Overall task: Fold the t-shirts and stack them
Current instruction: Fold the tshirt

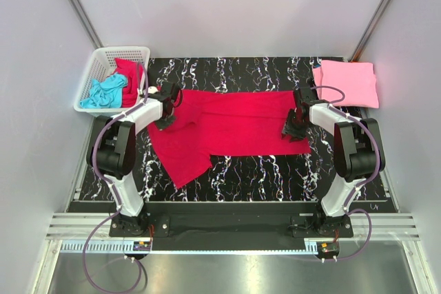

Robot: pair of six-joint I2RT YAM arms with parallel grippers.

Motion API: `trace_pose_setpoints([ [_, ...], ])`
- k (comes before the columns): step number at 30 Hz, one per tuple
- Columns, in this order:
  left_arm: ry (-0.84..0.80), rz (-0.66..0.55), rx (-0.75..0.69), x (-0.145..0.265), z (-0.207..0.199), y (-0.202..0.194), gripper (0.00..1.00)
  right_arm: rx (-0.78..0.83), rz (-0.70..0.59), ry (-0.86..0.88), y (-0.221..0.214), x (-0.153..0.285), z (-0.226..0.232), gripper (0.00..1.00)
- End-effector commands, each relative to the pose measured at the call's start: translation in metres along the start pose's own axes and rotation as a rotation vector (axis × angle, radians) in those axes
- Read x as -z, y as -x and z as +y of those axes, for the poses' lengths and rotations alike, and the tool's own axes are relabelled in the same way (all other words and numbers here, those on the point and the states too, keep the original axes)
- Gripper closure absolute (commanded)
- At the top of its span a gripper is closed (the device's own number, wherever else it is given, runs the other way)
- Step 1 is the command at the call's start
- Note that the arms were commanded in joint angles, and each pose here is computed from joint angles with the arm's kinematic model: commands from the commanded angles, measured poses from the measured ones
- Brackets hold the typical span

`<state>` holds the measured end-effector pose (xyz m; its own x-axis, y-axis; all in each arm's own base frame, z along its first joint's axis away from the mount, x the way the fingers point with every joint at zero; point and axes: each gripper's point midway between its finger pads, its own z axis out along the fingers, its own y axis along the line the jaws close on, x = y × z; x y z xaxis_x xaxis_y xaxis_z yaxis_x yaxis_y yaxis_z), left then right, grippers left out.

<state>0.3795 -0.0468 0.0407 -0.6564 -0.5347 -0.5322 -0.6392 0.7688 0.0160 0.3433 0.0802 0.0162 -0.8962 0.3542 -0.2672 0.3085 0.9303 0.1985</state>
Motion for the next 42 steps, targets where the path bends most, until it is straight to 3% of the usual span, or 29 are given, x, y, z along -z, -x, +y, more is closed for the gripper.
trace_pose_setpoints([
  [1,0.046,-0.053,0.029,0.003,0.011,0.011,0.99,0.014,0.006,-0.032,-0.001,-0.002,-0.004,0.56],
  [7,0.062,-0.027,0.017,-0.003,0.011,0.004,0.87,0.014,0.010,-0.028,-0.002,-0.003,-0.003,0.56],
  [10,0.061,-0.014,0.009,-0.006,0.011,0.000,0.71,0.016,0.005,-0.029,-0.001,-0.002,-0.003,0.56],
  [11,0.062,-0.011,0.010,-0.006,0.011,0.000,0.61,0.017,0.007,-0.030,-0.002,-0.002,-0.004,0.56],
  [15,0.070,-0.017,0.023,-0.005,0.016,-0.002,0.43,0.017,0.009,-0.027,-0.002,-0.003,-0.003,0.56],
  [19,0.047,-0.060,0.076,0.008,0.020,0.006,0.40,0.012,-0.014,-0.036,0.000,0.003,-0.005,0.57],
  [27,-0.153,-0.050,0.214,0.043,0.028,-0.021,0.39,-0.146,-0.278,-0.059,0.018,0.051,-0.020,0.50],
  [33,-0.281,0.027,0.176,0.060,0.036,-0.074,0.37,-0.203,-0.291,-0.076,-0.008,0.051,-0.038,0.50],
  [37,-0.356,0.127,0.163,0.066,0.036,-0.104,0.37,-0.224,-0.229,-0.073,-0.032,0.038,-0.045,0.49],
  [42,-0.399,0.164,0.136,0.074,0.043,-0.118,0.37,-0.273,-0.199,-0.072,-0.044,0.034,-0.055,0.48],
])
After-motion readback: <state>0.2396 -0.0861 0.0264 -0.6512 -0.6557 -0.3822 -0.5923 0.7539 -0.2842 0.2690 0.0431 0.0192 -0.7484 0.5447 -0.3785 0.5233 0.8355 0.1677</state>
